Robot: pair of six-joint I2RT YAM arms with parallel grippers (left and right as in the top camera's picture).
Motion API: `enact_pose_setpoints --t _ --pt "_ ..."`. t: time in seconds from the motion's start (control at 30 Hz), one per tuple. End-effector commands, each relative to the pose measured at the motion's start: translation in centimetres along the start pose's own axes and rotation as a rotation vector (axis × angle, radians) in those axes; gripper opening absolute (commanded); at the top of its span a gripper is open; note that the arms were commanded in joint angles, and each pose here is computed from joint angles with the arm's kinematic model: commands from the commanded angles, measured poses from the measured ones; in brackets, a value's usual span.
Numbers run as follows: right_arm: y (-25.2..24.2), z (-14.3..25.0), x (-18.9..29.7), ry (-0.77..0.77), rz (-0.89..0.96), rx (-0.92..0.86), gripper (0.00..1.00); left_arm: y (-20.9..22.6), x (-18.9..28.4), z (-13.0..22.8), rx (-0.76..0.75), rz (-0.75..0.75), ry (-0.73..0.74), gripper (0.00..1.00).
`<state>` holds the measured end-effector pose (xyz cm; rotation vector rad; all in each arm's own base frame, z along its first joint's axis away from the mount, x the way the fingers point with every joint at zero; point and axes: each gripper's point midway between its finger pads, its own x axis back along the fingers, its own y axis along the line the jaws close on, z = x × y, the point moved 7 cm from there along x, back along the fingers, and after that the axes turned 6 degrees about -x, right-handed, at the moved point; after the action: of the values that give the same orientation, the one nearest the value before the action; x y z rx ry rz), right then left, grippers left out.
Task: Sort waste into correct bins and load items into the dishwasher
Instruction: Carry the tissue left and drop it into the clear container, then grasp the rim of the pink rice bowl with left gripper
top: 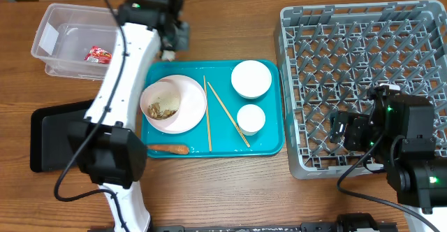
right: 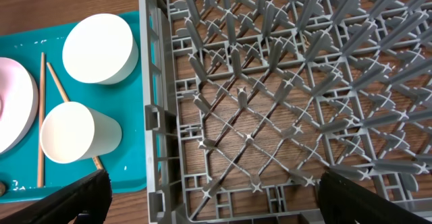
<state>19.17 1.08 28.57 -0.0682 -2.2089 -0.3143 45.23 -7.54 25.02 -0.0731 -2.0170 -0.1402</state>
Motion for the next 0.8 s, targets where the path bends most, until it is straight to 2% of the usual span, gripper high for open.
enact_pose_setpoints --t 0.0,0.1,0.23,0.27,0.37,0.43,0.47,0.57,0.67,0.77 --pt "0.3 -0.7 0.8 -0.036 -0.007 0.004 1.0 5.3 0.4 -1.1 0.189 -0.1 -0.07 0.04" --pt "0.3 -0.7 0.8 -0.036 -0.007 0.004 1.0 8.9 0.4 -1.5 0.323 -0.129 -0.117 0.04" --pt "0.3 -0.7 0.8 -0.036 -0.007 0.004 1.0 12.1 0.1 -1.7 0.395 -0.147 -0.147 0.05" --pt "0.3 -0.7 0.8 -0.036 -0.007 0.004 1.0 13.0 -0.2 -1.5 0.413 -0.158 -0.145 0.08" --pt "0.3 -0.7 0.8 -0.035 -0.007 0.004 1.0 14.3 -0.9 -1.1 0.435 -0.172 -0.128 0.33" --pt "0.3 -0.7 0.8 -0.035 -0.007 0.004 1.0 15.0 -1.4 -0.8 0.447 -0.177 -0.116 0.36" --pt "0.3 -0.7 0.8 -0.035 -0.007 0.004 1.0 15.3 -1.3 -0.5 0.454 -0.179 -0.108 0.44" --pt "0.3 -0.7 0.8 -0.035 -0.007 0.004 1.0 14.8 0.1 -0.4 0.453 -0.133 -0.108 0.51" --pt "0.3 -0.7 0.8 -0.035 -0.007 0.004 1.0 12.3 3.0 0.4 0.428 -0.031 -0.067 0.57" --pt "0.3 -0.7 0.8 -0.034 -0.006 0.004 1.0 10.0 5.1 2.0 0.411 -0.016 0.009 0.64"
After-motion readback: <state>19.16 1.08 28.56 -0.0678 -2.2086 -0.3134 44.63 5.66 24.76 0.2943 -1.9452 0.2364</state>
